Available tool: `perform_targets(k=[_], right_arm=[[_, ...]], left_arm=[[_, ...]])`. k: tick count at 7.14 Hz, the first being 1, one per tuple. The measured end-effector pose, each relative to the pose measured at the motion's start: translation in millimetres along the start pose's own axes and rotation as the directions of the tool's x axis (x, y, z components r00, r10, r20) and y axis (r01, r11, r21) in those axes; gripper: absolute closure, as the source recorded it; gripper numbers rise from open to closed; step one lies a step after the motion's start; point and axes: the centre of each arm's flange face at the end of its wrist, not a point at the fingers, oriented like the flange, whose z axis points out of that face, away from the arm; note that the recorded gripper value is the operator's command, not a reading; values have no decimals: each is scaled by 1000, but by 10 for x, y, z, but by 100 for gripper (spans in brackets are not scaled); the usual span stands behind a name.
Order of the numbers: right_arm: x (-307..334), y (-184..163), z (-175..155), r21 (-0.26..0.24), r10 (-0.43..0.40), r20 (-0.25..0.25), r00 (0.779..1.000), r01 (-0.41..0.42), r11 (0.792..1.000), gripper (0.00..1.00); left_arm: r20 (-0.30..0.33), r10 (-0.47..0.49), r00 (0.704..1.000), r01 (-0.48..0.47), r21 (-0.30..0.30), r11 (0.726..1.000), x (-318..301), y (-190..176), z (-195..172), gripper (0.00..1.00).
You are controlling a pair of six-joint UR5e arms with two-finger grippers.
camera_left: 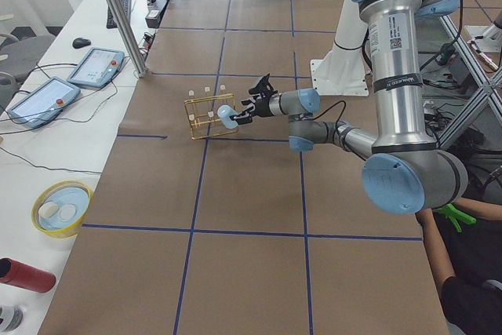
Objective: Hang cup on cup holder
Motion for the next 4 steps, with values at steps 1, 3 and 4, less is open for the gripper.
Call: perform_targets(k=[1, 3, 4], right_arm=[[0, 0, 0, 0, 0, 0, 1000, 0, 1000, 0], [0, 0, 0, 0, 0, 0, 1000, 0, 1000, 0], [0, 0, 0, 0, 0, 0, 1000, 0, 1000, 0]], left_arm=[[-33, 40, 999, -43, -72, 997, -355, -65, -68, 0], [-68, 127, 990, -138, -207, 969, -1247, -152, -279, 0], [-65, 136, 989, -149, -271, 951, -1684, -230, -452, 0]])
